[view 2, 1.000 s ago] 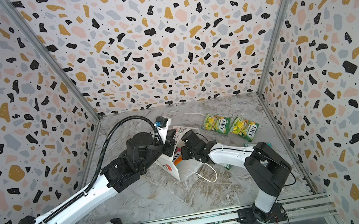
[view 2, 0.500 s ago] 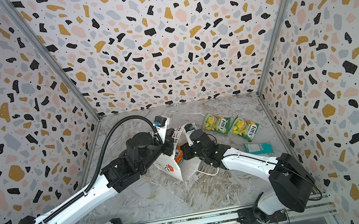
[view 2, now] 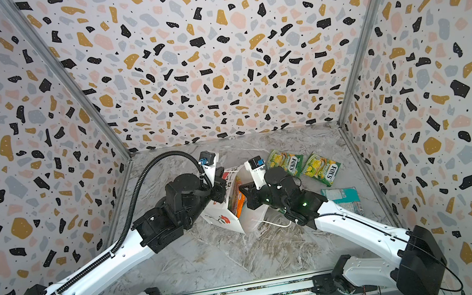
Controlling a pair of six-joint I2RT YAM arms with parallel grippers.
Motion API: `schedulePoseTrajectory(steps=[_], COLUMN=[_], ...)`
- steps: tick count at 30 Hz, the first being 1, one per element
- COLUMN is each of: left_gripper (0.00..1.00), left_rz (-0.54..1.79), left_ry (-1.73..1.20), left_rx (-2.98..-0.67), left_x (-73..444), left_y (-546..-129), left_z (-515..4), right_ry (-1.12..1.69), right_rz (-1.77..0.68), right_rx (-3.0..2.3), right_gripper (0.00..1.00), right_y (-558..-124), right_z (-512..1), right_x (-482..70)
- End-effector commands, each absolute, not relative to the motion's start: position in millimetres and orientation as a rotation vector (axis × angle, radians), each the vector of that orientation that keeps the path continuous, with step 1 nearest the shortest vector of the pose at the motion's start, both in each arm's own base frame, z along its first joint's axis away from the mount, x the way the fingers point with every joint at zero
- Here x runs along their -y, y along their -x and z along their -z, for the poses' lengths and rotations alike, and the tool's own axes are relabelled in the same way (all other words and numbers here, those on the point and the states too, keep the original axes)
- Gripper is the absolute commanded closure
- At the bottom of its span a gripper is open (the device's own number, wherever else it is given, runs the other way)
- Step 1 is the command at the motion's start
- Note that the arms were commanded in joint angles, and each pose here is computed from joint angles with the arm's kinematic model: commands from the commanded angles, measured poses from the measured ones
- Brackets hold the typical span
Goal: Take the snacks out of the paper bag
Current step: 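Close the right gripper on the orange FOX'S fruits packet, then lift the orange fruits packet up out of the bag with the right gripper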
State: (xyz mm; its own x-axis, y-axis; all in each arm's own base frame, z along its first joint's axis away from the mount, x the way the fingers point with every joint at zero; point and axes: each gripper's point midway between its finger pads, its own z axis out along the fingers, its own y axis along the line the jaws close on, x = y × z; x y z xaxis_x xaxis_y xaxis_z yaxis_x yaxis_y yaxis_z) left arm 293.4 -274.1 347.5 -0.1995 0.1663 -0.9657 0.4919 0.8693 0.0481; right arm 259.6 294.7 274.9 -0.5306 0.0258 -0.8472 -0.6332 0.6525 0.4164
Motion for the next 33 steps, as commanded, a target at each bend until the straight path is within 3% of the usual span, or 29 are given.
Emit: schedulePoseTrajectory(steps=[1,12,21,27,33], left_gripper=[1.00,1.00,1.00,1.00,1.00], left_rz=[0.293,0.220,0.164,0.167,0.187], left_ry=[-0.417,-0.351,-0.306,-0.310,-0.320], left_rx=[-1.747,-1.741,-1.732,-1.733,-1.734], left_x=[259.6,235.0,219.1,219.4,222.9], left_y=[-300.0,-312.5,-318.2,-318.2,-317.9], left_z=[-359.6,-365.5,-368.4,-368.0,-367.1], right_ry=[0.499,0.509,0.356,0.180,0.036], right_rz=[-0.938,-0.874,-0.702,-0.503,-0.319], right_rx=[-1.834,-1.620,-1.516,-1.554,-1.670], right_gripper=[1.00,1.00,1.00,1.00,1.00], right_y=[-251.1,-253.6,-270.1,-277.2,-282.7], right_z=[-330.9,-436.9,-505.3,-502.9,-463.9], right_x=[-289.0,-278.0,-240.4,-189.8,-137.6])
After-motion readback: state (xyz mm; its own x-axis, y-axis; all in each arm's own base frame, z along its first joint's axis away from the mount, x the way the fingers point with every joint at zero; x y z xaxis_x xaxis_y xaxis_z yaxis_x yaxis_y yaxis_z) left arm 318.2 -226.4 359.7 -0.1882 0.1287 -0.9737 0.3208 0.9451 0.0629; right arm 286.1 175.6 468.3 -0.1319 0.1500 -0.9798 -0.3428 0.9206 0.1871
